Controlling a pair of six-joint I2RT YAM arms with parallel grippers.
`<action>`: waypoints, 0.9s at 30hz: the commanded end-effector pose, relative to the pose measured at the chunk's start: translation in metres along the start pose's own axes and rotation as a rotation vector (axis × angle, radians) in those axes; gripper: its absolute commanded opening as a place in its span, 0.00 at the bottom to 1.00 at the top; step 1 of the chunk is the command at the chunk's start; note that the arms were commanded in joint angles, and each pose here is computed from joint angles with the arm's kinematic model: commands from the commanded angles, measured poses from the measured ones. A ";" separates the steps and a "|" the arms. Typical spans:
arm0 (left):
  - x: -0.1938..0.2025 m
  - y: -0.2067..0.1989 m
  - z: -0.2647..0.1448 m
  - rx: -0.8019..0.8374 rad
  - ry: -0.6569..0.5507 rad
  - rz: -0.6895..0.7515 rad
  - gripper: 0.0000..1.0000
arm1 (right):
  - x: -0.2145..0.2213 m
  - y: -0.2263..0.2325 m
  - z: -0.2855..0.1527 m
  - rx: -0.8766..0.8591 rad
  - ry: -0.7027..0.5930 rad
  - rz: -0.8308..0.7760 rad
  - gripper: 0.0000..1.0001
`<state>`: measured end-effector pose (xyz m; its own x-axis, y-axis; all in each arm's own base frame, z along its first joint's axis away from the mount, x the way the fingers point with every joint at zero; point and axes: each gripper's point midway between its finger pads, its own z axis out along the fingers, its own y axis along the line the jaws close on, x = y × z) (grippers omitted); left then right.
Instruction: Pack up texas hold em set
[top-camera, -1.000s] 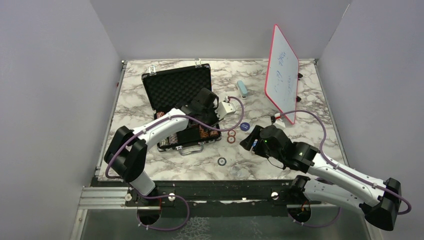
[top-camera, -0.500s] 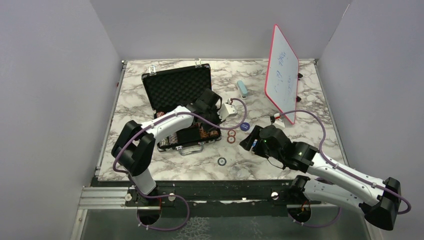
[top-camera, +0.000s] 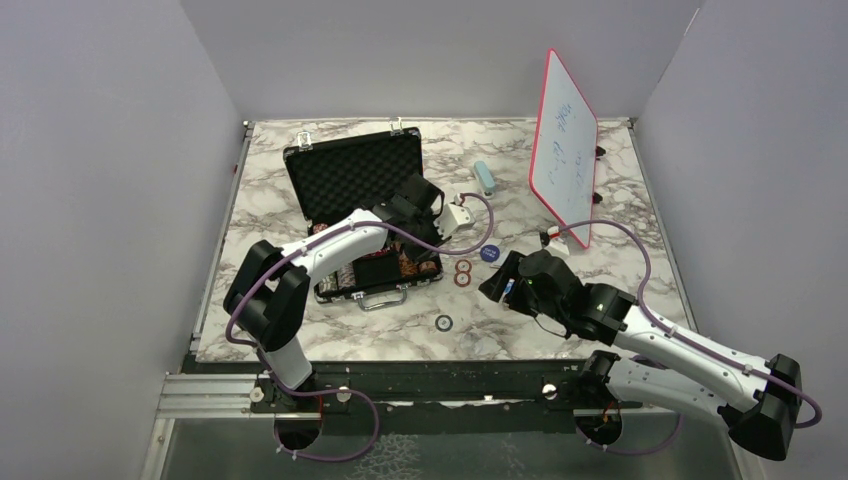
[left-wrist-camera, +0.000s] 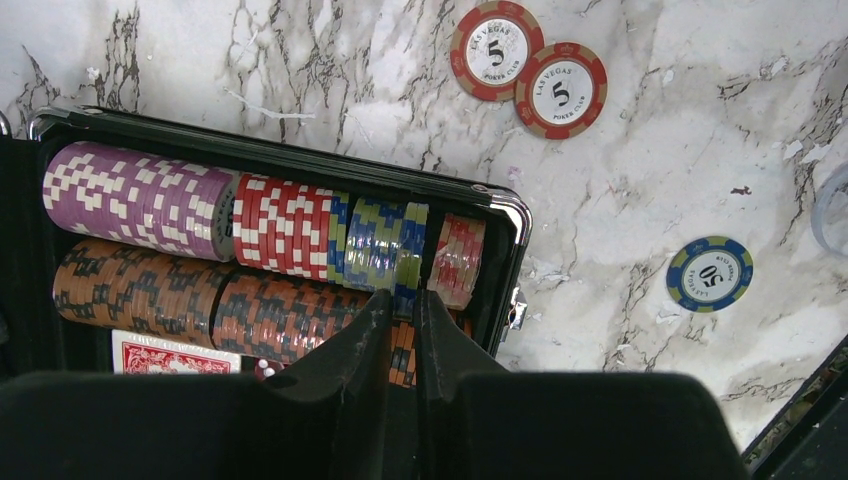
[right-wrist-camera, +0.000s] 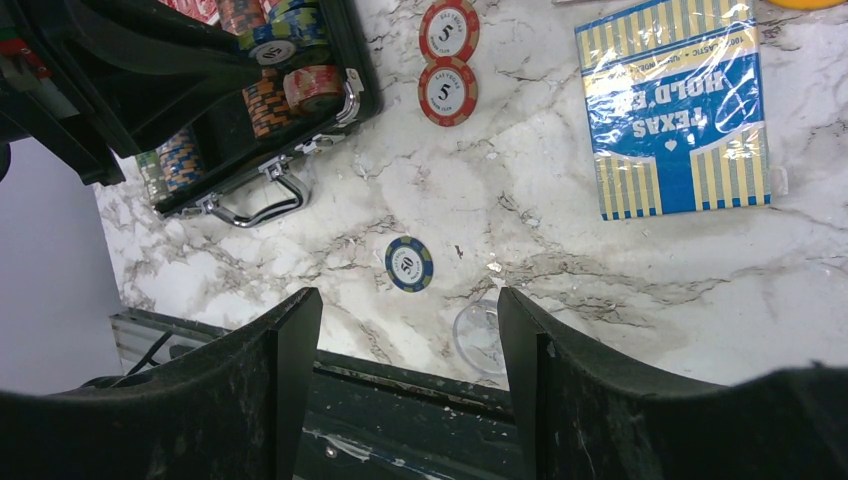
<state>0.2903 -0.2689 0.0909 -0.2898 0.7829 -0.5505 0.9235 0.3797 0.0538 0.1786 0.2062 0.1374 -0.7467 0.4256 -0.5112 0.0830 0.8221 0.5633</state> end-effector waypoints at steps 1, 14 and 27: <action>-0.006 -0.003 -0.006 0.011 -0.020 0.004 0.17 | -0.003 0.008 -0.003 -0.022 0.000 -0.002 0.68; 0.000 -0.011 -0.007 0.052 -0.009 0.017 0.00 | -0.002 0.004 -0.004 -0.016 0.002 0.001 0.67; 0.010 0.002 -0.006 -0.030 0.040 0.016 0.14 | -0.001 0.004 -0.004 -0.017 0.006 -0.003 0.67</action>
<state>0.2855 -0.2643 0.0884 -0.2868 0.7966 -0.5321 0.9283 0.3683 0.0510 0.1780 0.2065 0.1375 -0.7486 0.4246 -0.5092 0.0818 0.8213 0.5646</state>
